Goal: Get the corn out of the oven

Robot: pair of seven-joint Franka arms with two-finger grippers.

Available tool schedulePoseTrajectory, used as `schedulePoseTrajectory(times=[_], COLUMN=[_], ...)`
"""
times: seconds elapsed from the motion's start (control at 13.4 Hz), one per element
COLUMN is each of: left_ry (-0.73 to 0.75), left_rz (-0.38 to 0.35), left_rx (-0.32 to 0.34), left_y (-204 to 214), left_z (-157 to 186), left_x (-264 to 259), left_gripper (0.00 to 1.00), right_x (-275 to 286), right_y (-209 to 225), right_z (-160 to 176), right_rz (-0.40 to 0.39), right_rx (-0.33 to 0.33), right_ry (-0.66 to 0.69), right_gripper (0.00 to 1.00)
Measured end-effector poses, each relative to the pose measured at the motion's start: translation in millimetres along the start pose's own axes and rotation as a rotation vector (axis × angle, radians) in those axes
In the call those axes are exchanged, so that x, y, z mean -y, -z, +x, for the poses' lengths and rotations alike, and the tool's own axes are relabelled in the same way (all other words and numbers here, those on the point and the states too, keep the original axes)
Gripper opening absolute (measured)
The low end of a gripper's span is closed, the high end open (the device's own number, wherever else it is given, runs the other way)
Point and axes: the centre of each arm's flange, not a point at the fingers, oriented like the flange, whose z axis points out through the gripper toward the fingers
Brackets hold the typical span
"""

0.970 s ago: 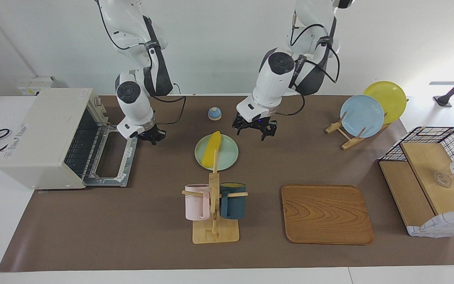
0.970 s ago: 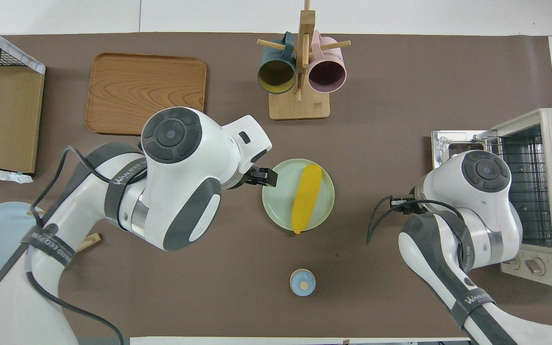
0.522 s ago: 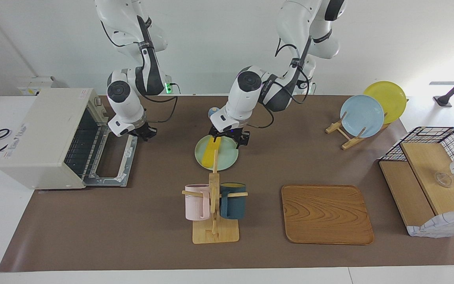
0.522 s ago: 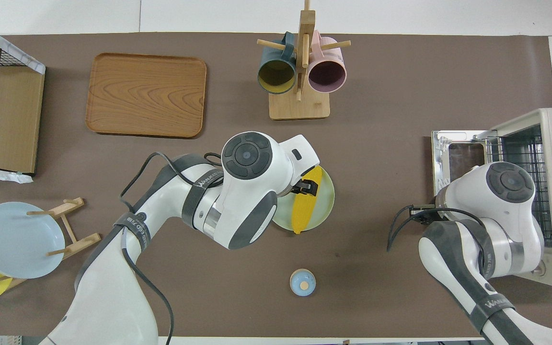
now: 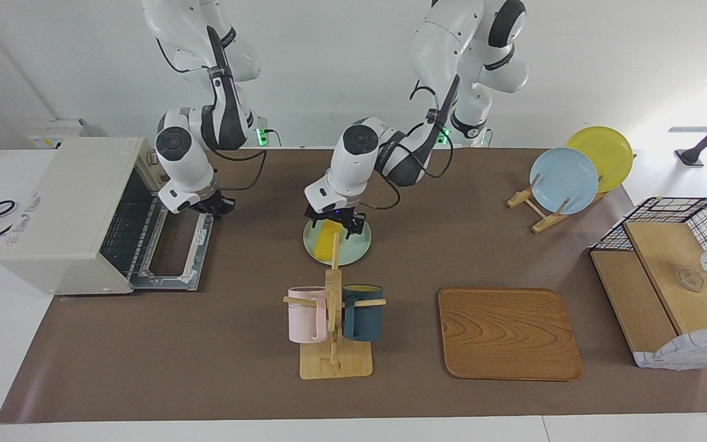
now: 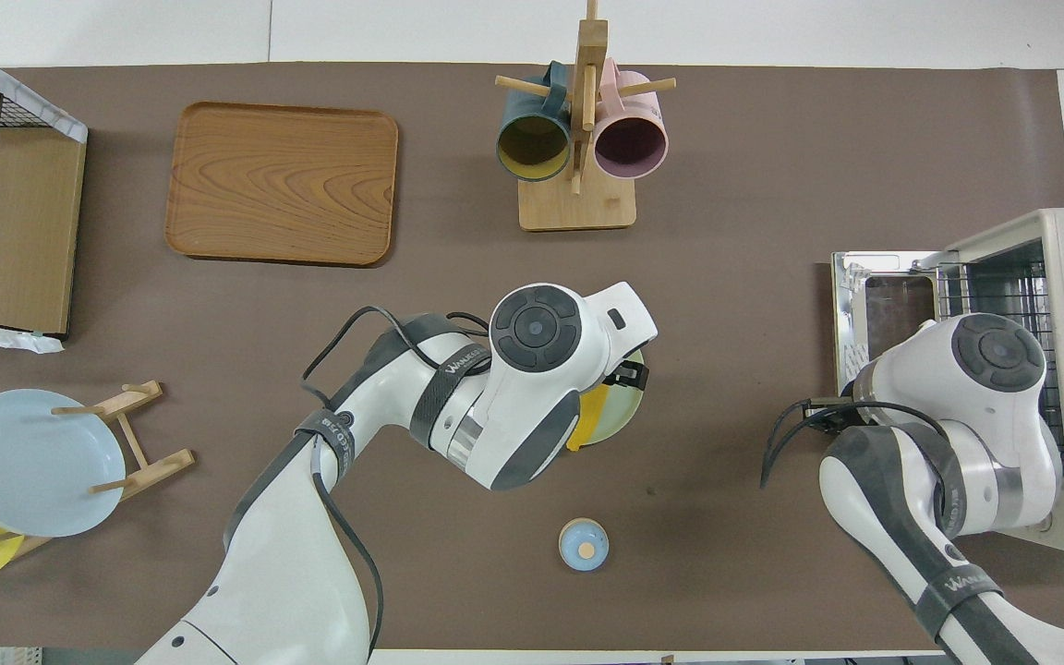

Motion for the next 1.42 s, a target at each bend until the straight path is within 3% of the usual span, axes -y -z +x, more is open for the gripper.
schedulePoseTrajectory(times=[0.3, 0.6, 0.67, 0.9, 0.97, 1.42], left_ry=[-0.001, 0.011, 0.018, 0.029, 0.037, 0.092], left_rz=[0.003, 0.004, 0.003, 0.002, 0.002, 0.017], left_rx=[-0.007, -0.006, -0.008, -0.012, -0.014, -0.037], left_y=[-18.5, -22.1, -22.1, -21.8, -20.9, 1.3], left_z=[-12.1, -16.9, -17.3, -16.8, -16.3, 0.3], left_x=[-3.0, -8.5, -9.8, -9.7, -9.2, 13.9], left_gripper=[1.0, 0.99, 0.96, 0.59, 0.53, 0.53], right_x=[8.7, -11.0, -17.7, -38.3, -46.0, -102.1], right_y=[19.9, 87.8, 102.0, 133.1, 140.4, 159.2], right_z=[3.2, 11.5, 10.8, 13.3, 14.7, 10.5], right_rz=[-0.071, -0.136, -0.152, -0.179, -0.178, -0.149], right_rx=[0.044, 0.099, 0.112, 0.113, 0.11, 0.106], right_ry=[0.055, 0.029, 0.022, 0.041, 0.056, 0.127], right_gripper=[0.01, 0.01, 0.01, 0.01, 0.01, 0.01])
